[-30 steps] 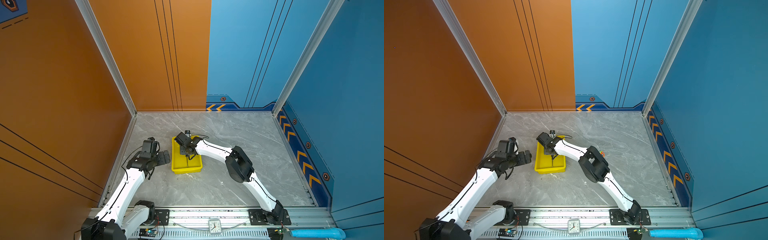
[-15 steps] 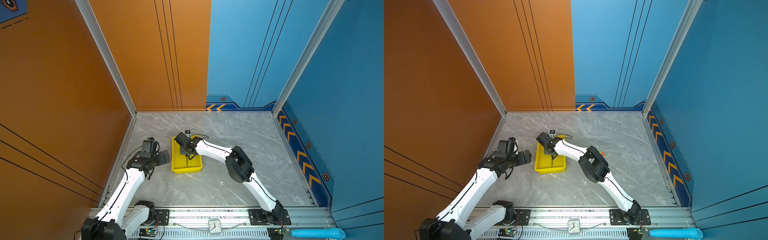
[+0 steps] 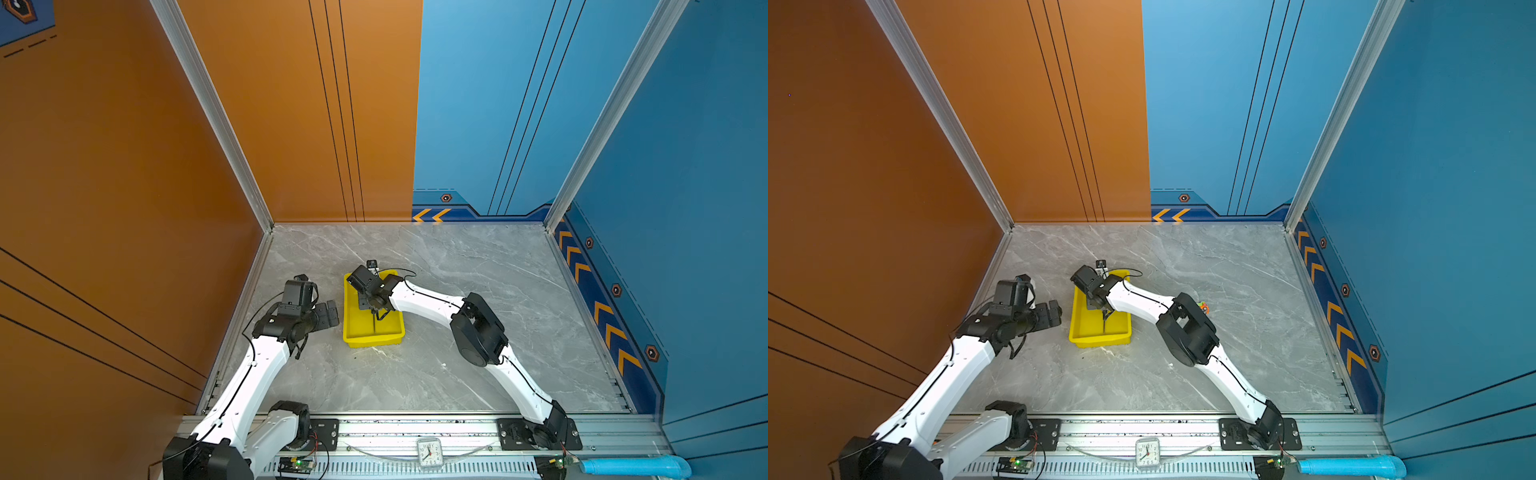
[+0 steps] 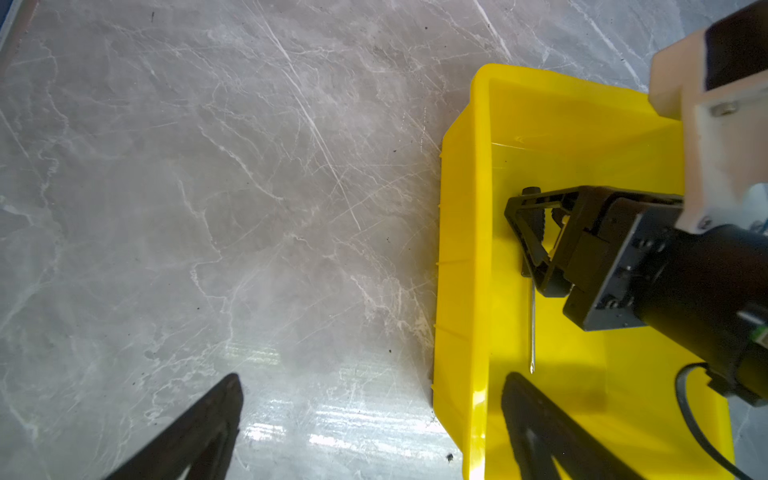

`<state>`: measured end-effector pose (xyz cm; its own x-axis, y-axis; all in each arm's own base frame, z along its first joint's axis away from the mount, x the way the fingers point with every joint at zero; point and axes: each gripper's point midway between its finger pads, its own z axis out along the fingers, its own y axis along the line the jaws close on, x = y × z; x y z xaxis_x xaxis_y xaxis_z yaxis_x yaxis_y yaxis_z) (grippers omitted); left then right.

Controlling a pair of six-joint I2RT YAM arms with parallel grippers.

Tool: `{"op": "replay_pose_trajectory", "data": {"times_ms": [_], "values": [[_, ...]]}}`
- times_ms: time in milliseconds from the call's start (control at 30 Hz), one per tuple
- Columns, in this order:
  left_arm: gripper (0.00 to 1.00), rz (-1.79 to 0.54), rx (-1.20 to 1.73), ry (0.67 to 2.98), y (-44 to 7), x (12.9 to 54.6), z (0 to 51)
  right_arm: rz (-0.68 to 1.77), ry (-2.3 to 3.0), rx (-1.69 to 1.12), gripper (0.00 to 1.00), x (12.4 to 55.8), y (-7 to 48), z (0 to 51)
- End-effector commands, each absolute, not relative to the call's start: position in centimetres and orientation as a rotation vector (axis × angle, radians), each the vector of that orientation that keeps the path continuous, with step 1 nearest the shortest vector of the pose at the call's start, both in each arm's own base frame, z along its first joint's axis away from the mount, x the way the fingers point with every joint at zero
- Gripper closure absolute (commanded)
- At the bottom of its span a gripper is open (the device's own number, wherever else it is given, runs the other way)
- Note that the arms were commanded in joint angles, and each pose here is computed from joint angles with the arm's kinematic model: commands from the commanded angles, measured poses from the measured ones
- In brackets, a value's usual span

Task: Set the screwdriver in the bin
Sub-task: 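Raise the right gripper out of the bin and draw it back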

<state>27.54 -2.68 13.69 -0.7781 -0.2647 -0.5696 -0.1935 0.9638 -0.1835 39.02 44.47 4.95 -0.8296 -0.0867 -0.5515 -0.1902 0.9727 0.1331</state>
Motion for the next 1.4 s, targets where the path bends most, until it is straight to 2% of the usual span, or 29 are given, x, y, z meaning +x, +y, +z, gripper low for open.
{"op": "replay_pose_trajectory", "data": {"times_ms": [0, 133, 267, 300, 567, 633, 867, 1033, 1300, 1367], "values": [[0.02, -0.138, -0.317, 2.483, -2.4, 27.7, 13.6, 0.291, 2.430, -0.203, 0.47, 39.5, 44.4, 11.5], [0.02, -0.146, -0.315, 2.472, -2.5, 28.2, 13.8, 0.290, 2.379, -0.243, 0.45, 38.8, 43.4, 14.8], [0.02, -0.146, -0.311, 2.456, -2.6, 28.8, 14.3, 0.243, 2.337, -0.287, 0.37, 37.5, 41.1, 17.4], [0.02, -0.141, -0.308, 2.451, -2.5, 29.0, 14.3, 0.239, 2.308, -0.282, 0.34, 37.0, 39.9, 19.3], [0.02, 0.022, -0.365, 2.381, -0.3, 31.1, 15.0, 0.021, 2.234, -0.217, 0.10, 35.0, 26.9, 22.9], [0.02, 0.080, -0.393, 2.339, 0.7, 31.6, 15.4, -0.038, 2.224, -0.176, 0.00, 34.7, 22.9, 23.2], [0.02, 0.323, -0.498, 2.192, 4.6, 32.5, 16.3, -0.170, 2.189, 0.026, 0.00, 33.6, 10.6, 23.2], [0.02, 0.488, -0.501, 2.085, 6.8, 32.6, 15.9, -0.199, 2.167, 0.202, 0.00, 32.6, 3.3, 21.0], [0.02, 0.558, -0.391, 2.033, 7.1, 32.3, 14.7, -0.271, 2.025, 0.461, 0.00, 31.4, -3.6, 16.0], [0.02, 0.565, -0.359, 2.009, 7.1, 32.3, 14.4, -0.231, 1.957, 0.422, 0.00, 31.4, -3.8, 15.4]]}}
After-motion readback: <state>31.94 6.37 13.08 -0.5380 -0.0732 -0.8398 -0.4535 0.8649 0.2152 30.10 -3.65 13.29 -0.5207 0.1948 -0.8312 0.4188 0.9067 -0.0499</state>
